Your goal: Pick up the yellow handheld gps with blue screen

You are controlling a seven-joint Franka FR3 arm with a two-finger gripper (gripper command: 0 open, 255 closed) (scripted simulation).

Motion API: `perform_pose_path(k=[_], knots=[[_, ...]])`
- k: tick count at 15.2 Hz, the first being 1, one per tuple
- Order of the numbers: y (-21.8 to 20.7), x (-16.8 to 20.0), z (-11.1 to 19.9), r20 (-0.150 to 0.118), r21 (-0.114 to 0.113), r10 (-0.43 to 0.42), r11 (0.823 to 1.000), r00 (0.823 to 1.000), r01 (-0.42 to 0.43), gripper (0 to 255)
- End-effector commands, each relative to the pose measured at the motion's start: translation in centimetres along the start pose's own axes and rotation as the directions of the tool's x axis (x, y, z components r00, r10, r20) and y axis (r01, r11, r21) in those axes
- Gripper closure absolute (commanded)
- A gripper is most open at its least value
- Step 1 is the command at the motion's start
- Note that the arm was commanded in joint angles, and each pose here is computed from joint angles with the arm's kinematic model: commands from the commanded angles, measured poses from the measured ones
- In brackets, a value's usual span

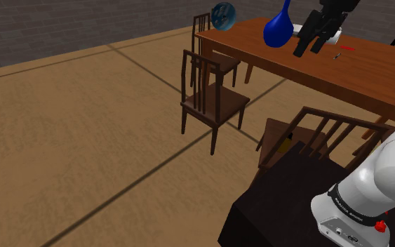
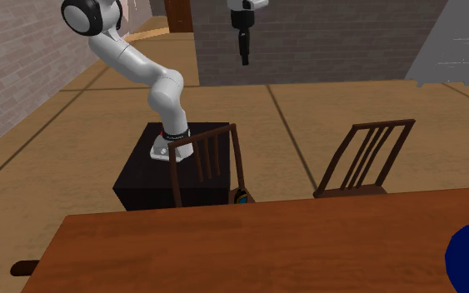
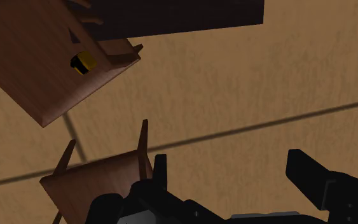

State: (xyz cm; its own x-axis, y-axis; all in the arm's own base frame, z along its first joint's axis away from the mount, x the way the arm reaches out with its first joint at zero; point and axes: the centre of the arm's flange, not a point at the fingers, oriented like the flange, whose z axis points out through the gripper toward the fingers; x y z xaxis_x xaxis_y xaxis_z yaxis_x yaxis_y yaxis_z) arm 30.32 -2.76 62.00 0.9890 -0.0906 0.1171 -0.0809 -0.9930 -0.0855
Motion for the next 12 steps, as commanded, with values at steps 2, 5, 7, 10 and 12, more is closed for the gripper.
perform_pose_path(k=[2, 5, 7, 10, 12], knots=[[1.0, 0.4, 1.0, 0.006, 0.007, 0.021, 1.0, 1.0, -0.021, 0], [3.9, 1.3, 3.9, 0.023, 0.027, 0.084, 0.996, 0.996, -0.084, 0], [5.9, 1.7, 5.9, 0.035, 0.04, 0.125, 0.991, 0.992, -0.127, 0], [8.8, 2.2, 8.9, 0.055, 0.058, 0.186, 0.98, 0.981, -0.19, 0], [10.7, 2.4, 11.0, 0.069, 0.07, 0.227, 0.97, 0.972, -0.231, 0]])
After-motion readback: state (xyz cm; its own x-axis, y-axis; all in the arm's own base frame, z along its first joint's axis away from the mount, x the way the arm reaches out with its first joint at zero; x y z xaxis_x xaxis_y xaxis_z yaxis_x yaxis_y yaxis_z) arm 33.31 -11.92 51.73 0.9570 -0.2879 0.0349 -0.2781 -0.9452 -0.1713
